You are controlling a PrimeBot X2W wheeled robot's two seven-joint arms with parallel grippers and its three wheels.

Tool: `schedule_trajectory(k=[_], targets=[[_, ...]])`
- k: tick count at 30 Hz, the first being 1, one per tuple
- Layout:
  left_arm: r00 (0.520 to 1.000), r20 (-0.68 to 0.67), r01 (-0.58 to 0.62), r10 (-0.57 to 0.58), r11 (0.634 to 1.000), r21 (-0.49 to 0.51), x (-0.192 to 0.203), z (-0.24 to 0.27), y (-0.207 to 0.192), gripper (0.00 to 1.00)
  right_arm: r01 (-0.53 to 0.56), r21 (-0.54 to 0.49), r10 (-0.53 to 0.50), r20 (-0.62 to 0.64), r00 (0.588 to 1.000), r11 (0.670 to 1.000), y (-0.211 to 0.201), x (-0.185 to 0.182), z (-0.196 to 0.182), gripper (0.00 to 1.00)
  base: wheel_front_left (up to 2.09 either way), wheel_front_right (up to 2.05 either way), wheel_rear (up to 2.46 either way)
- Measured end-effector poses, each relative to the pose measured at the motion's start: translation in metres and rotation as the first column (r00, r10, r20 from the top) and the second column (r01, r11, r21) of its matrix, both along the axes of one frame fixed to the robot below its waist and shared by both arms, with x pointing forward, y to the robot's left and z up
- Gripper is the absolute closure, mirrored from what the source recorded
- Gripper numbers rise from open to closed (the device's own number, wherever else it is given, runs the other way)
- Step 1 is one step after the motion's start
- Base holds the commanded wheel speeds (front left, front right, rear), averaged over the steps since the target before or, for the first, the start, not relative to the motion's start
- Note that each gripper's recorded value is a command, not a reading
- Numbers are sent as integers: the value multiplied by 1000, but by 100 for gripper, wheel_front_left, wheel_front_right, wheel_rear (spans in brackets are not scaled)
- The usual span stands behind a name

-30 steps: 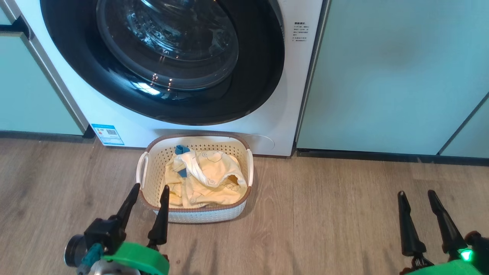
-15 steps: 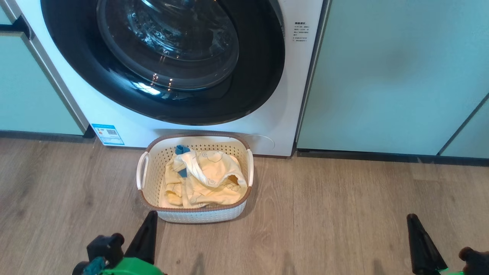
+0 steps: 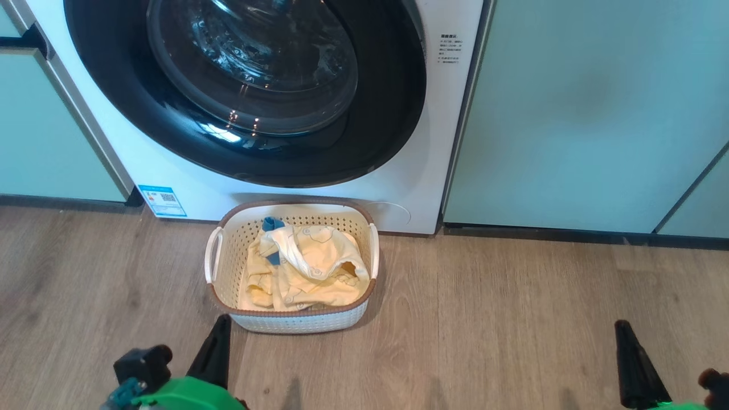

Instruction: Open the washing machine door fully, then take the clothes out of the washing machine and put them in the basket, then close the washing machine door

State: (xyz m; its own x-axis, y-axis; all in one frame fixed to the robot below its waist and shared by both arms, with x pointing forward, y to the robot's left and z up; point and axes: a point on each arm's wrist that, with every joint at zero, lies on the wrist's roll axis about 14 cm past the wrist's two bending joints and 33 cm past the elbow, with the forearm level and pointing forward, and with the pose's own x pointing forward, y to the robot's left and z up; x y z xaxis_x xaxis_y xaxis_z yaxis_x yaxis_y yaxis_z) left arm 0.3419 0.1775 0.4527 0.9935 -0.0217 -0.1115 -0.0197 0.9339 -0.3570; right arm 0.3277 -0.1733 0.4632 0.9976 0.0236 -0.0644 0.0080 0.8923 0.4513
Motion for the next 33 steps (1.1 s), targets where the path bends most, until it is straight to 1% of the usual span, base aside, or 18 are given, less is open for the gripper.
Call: schedule_trajectory(k=[7, 15, 27, 28, 33], targets=[[1000, -9, -23, 22, 996, -89, 3, 1, 2, 100, 19, 85, -18, -10, 1000, 996, -3, 4, 0, 100, 0, 0, 0], [999, -18, -44, 41, 983, -178, 6, 2, 4, 100, 36, 167, -33, -18, 999, 985, -5, 8, 1, 100, 0, 0, 0], [997, -41, -75, 65, 948, -309, 7, 1, 6, 100, 67, 289, -59, -37, 998, 955, -11, 13, 0, 100, 0, 0, 0], [997, -41, -75, 65, 948, -309, 7, 1, 6, 100, 67, 289, -59, -37, 998, 955, -11, 13, 0, 100, 0, 0, 0], [997, -40, -81, 72, 929, -362, 11, 4, 6, 100, 82, 337, -68, -53, 996, 938, -13, 13, -2, 100, 0, 0, 0]])
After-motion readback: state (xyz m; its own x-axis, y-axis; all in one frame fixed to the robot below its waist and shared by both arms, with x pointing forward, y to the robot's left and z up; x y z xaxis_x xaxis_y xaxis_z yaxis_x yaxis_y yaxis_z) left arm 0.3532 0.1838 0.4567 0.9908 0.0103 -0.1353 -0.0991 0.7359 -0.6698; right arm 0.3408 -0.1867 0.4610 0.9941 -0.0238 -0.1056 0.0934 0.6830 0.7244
